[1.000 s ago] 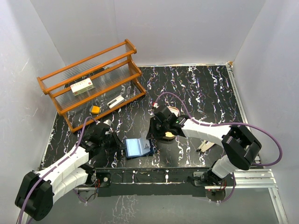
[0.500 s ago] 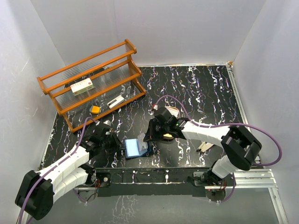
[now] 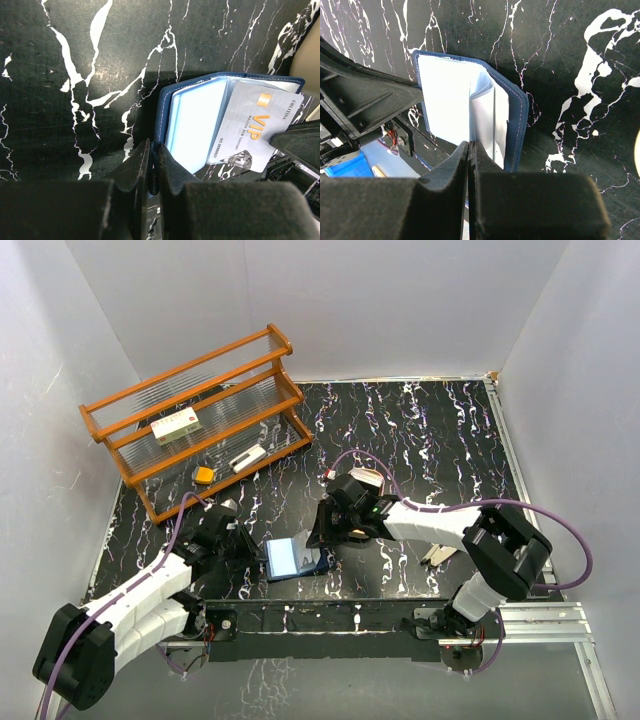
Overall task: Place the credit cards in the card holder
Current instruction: Insert the credit card into the card holder.
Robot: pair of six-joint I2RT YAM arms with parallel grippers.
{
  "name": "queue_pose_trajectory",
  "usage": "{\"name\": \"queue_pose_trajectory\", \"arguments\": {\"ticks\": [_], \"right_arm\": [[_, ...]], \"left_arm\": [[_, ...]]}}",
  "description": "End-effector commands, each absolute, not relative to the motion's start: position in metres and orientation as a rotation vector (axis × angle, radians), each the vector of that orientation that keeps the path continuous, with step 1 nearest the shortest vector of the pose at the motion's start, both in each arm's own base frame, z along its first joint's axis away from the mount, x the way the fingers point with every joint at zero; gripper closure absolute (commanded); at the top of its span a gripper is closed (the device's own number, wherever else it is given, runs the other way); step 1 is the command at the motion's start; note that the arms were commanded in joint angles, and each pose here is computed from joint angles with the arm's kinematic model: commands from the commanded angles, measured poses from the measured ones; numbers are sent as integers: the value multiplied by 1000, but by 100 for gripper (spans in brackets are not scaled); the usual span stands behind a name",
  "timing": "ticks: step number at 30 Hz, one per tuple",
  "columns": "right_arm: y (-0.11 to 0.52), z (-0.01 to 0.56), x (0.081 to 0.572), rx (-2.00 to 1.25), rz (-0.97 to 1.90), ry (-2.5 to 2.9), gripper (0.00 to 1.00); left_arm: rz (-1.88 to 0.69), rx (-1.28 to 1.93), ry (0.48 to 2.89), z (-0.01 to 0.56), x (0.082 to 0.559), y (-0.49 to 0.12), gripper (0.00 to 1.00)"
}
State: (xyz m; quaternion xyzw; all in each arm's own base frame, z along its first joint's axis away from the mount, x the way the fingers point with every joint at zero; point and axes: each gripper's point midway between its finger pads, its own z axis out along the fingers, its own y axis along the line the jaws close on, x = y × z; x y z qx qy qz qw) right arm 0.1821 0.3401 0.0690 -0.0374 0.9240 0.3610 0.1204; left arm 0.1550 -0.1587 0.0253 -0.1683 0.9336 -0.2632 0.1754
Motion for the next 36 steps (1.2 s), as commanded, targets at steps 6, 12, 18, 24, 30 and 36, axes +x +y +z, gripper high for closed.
{"name": "queue_pose_trajectory", "arguments": {"ticks": [6, 12, 18, 24, 30, 36], "right_arm": [[349, 64, 180, -110, 1097, 2696, 100], [352, 64, 180, -116, 1108, 2689, 100], [356, 62, 179, -127, 1133, 2686, 100], [359, 70, 179, -137, 1153, 2665, 100], [352, 53, 176, -129, 1092, 2715, 100], [345, 42, 179, -122, 1009, 2736, 96]], "left_arm": [[-689, -496, 2693, 13, 147, -151, 100], [-696, -502, 2695, 12, 146, -152, 100], [-697, -499, 2694, 12, 146, -152, 100], [-689, -503, 2699, 10, 145, -151, 100], [-692, -505, 2701, 10, 145, -151, 100], [-687, -506, 2700, 10, 145, -151, 100]]}}
